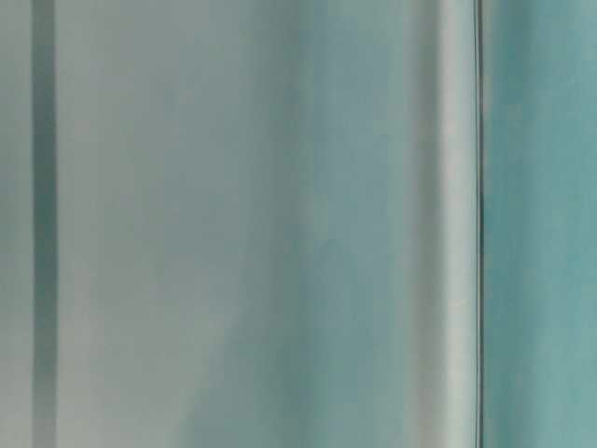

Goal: Insert the USB using both arms.
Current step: 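Move both open grippers down over the USB cable ends, then close left gripper on female USB socket, right gripper on male plug, then lift both held USB ends off the table, then rotate and bring the male plug and socket face to face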

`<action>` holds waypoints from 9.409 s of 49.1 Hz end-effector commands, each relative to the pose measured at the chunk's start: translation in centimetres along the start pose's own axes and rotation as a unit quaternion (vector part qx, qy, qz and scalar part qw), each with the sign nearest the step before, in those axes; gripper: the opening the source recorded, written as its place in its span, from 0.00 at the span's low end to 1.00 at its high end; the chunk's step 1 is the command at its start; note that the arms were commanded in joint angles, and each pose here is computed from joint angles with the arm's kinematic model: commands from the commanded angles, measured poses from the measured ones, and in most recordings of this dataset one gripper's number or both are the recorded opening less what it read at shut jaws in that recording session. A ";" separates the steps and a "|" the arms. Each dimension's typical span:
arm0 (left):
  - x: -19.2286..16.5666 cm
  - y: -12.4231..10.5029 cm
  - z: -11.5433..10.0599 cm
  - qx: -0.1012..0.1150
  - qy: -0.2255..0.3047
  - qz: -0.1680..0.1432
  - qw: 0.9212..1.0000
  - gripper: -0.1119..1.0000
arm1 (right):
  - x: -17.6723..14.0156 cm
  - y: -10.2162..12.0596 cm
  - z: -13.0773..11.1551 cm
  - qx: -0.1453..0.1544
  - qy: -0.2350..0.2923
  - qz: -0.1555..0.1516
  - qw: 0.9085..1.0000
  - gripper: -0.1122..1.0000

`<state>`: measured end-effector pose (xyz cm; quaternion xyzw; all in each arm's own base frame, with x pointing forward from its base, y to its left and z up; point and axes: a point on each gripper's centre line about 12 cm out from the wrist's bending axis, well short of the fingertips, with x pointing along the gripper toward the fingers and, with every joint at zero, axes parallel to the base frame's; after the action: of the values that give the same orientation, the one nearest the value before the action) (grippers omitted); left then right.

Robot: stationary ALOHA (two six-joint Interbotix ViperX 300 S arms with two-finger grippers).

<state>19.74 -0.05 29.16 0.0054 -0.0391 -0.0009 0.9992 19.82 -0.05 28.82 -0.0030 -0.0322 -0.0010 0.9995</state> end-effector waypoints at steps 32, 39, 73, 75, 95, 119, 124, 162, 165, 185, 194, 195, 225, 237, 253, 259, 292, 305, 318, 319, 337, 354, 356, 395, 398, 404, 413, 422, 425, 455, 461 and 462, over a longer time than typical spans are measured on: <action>1.8 -0.2 -1.7 -0.025 0.142 -0.003 0.990 0.13 | 2.6 -0.1 -2.2 0.019 0.176 -0.006 0.984 0.10; 2.9 -0.2 -3.5 -0.024 0.188 -0.002 0.982 0.17 | 3.6 -0.1 -4.9 0.022 0.242 -0.007 0.970 0.10; 4.4 1.5 -10.7 -0.021 0.329 0.031 0.944 0.82 | 8.5 -2.0 -13.6 0.021 0.426 -0.036 0.904 0.10; 4.5 1.5 -11.4 -0.021 0.341 0.031 0.939 0.82 | 8.9 -2.0 -13.9 0.020 0.431 -0.036 0.902 0.11; 5.7 1.5 -14.4 0.018 0.393 0.014 0.919 0.85 | 11.3 -1.8 -16.8 0.019 0.478 -0.030 0.878 0.65; 7.6 1.6 -16.2 0.019 0.423 0.011 0.906 0.85 | 11.3 -0.6 -18.6 0.012 0.505 -0.015 0.863 0.62; 7.6 1.6 -16.1 0.020 0.422 0.010 0.906 0.85 | 11.2 -0.7 -18.9 0.011 0.509 -0.015 0.861 0.62; 7.1 1.6 -16.6 0.019 0.434 0.010 0.901 0.84 | 11.8 -1.1 -20.7 0.015 0.555 -0.022 0.832 0.57; 7.1 1.6 -16.6 0.019 0.434 0.010 0.901 0.84 | 11.7 -1.1 -20.7 0.014 0.560 -0.022 0.828 0.55; 7.3 1.6 -16.9 0.020 0.443 0.008 0.896 0.84 | 10.8 -1.2 -20.9 0.014 0.597 -0.023 0.802 0.38; 7.8 1.6 -17.3 0.039 0.455 -0.003 0.890 0.83 | 10.6 -1.2 -20.5 0.013 0.605 -0.024 0.796 0.28; 7.9 1.6 -17.3 0.040 0.455 -0.003 0.890 0.83 | 10.6 -1.2 -20.5 0.013 0.605 -0.024 0.796 0.28; 9.2 1.7 -19.4 0.058 0.454 -0.011 0.889 0.77 | 11.2 -1.2 -19.8 0.013 0.594 -0.024 0.804 0.28; 9.8 1.8 -20.6 0.063 0.458 -0.013 0.886 0.77 | 11.4 -1.1 -19.7 0.011 0.592 -0.022 0.806 0.28; 10.7 2.2 -21.7 0.060 0.474 -0.010 0.879 0.75 | 11.5 -0.9 -19.6 0.010 0.591 -0.019 0.807 0.28; 10.2 2.1 -22.1 0.057 0.493 -0.013 0.868 0.72 | 11.5 -0.6 -19.6 0.008 0.590 -0.016 0.807 0.28; 9.5 1.6 -22.5 0.055 0.537 -0.025 0.842 0.62 | 11.9 -0.6 -18.9 -0.001 0.581 -0.013 0.814 0.28; 9.6 1.2 -22.8 0.049 0.546 -0.026 0.836 0.57 | 11.8 -0.6 -19.0 -0.001 0.582 -0.013 0.813 0.28; 9.4 0.0 -23.7 0.060 0.559 -0.046 0.825 0.40 | 12.0 -0.6 -18.9 -0.001 0.579 -0.013 0.815 0.28; 9.3 0.0 -23.8 0.060 0.561 -0.047 0.824 0.40 | 12.0 -0.6 -18.8 -0.001 0.579 -0.013 0.815 0.28; 11.1 -0.7 -21.3 0.021 0.551 -0.028 0.834 0.40 | 12.2 -0.6 -16.0 -0.002 0.535 -0.012 0.844 0.28; 10.7 -0.6 -16.0 -0.066 0.597 0.026 0.799 0.33 | 11.6 -0.7 -11.4 -0.014 0.473 -0.011 0.881 0.28; 10.8 -0.6 -14.9 -0.070 0.587 0.026 0.806 0.33 | 11.4 -0.5 -11.1 -0.016 0.468 -0.008 0.883 0.28; 9.6 3.7 -5.2 -0.275 0.401 0.086 0.870 0.33 | 10.4 -2.5 -3.9 -0.189 0.452 -0.049 0.870 0.28; 9.8 3.8 -4.6 -0.300 0.395 0.081 0.865 0.33 | 10.4 -2.7 -3.6 -0.204 0.451 -0.059 0.867 0.28; 9.5 4.1 -3.7 -0.371 0.412 0.044 0.831 0.33 | 10.3 -2.6 -3.5 -0.232 0.445 -0.076 0.862 0.28; 9.3 5.5 -3.5 -0.480 0.387 -0.041 0.786 0.33 | 10.4 -2.0 -3.4 -0.288 0.419 -0.091 0.856 0.28; 10.0 6.6 -5.3 -0.559 0.331 -0.115 0.751 0.33 | 9.6 -1.2 -3.6 -0.379 0.414 -0.137 0.816 0.28; 10.5 6.7 -6.0 -0.578 0.323 -0.149 0.735 0.33 | 9.0 -1.3 -3.8 -0.388 0.422 -0.174 0.801 0.28; 16.5 9.4 -8.7 -0.612 0.333 -0.291 0.655 0.33 | 12.3 3.4 -7.2 -0.518 0.383 -0.194 0.740 0.28; 17.0 9.6 -9.2 -0.613 0.339 -0.294 0.650 0.33 | 12.6 3.9 -6.8 -0.528 0.375 -0.188 0.738 0.28; 17.1 9.5 -9.2 -0.612 0.340 -0.297 0.649 0.33 | 12.6 3.9 -6.7 -0.531 0.374 -0.186 0.737 0.28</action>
<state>37.06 9.55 20.51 -0.6059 0.3209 -0.3049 0.6610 32.31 3.42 21.64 -0.5252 0.3682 -0.2015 0.7403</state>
